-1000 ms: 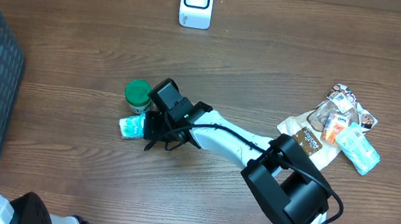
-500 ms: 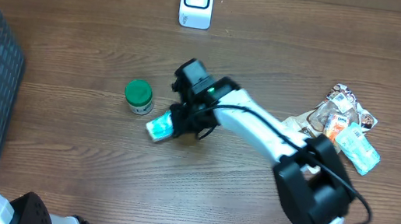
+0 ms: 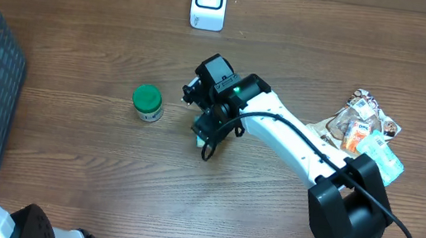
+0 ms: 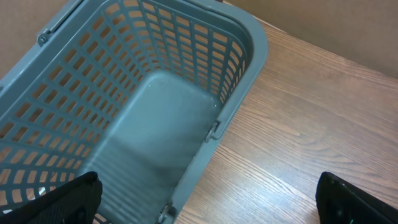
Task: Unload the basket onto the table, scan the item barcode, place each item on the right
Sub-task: 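Set the Kleenex packet upright and grasp its end with the right gripper, then lift the Kleenex packet with the right gripper, then hold the Kleenex packet at the barcode scanner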
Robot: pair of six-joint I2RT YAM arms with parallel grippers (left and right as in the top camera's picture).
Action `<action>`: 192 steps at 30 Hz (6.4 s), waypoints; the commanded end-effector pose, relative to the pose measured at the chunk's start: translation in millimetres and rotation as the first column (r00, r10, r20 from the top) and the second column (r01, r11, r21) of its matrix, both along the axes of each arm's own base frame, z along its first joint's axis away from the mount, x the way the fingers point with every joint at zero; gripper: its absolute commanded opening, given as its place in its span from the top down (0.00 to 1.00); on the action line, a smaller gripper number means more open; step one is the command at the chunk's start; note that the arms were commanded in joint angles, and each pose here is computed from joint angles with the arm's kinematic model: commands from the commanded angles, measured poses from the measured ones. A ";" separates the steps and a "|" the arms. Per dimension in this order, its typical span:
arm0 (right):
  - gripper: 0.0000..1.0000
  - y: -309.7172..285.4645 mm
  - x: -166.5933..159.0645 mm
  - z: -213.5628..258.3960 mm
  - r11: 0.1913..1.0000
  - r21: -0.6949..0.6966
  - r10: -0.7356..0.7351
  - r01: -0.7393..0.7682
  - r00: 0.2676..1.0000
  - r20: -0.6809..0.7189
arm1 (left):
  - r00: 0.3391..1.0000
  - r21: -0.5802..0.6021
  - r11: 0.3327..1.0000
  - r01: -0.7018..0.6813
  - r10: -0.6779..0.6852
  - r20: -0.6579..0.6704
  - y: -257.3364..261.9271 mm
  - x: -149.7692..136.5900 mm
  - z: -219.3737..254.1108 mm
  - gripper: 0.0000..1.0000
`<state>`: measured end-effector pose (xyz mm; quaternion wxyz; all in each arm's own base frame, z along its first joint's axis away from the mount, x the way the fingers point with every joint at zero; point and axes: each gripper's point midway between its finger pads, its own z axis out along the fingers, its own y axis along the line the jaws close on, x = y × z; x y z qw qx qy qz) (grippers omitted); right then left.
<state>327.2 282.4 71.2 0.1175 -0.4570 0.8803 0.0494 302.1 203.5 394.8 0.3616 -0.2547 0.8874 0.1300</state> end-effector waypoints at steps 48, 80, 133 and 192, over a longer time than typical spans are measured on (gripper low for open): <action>0.69 -14.6 -17.8 -68.3 0.666 0.194 -0.491 0.720 0.619 -0.613 | 1.000 -0.001 1.000 0.000 0.000 0.012 -1.3 -0.1 2.4 0.00; 0.69 4.5 4.1 -67.9 0.664 0.295 -0.482 0.687 0.696 -0.533 | 1.000 -0.001 1.000 -0.001 0.001 0.012 -1.3 0.0 2.5 0.00; 0.96 -50.0 -2.2 210.4 0.308 0.750 0.304 0.585 0.687 -0.660 | 1.000 -0.002 1.000 -0.001 0.001 0.012 -1.3 -0.1 2.4 0.01; 0.96 -29.8 57.4 99.6 0.619 0.445 -0.531 0.647 0.763 -0.369 | 1.000 -0.002 1.000 -0.001 0.001 0.012 -1.3 -0.1 2.4 0.01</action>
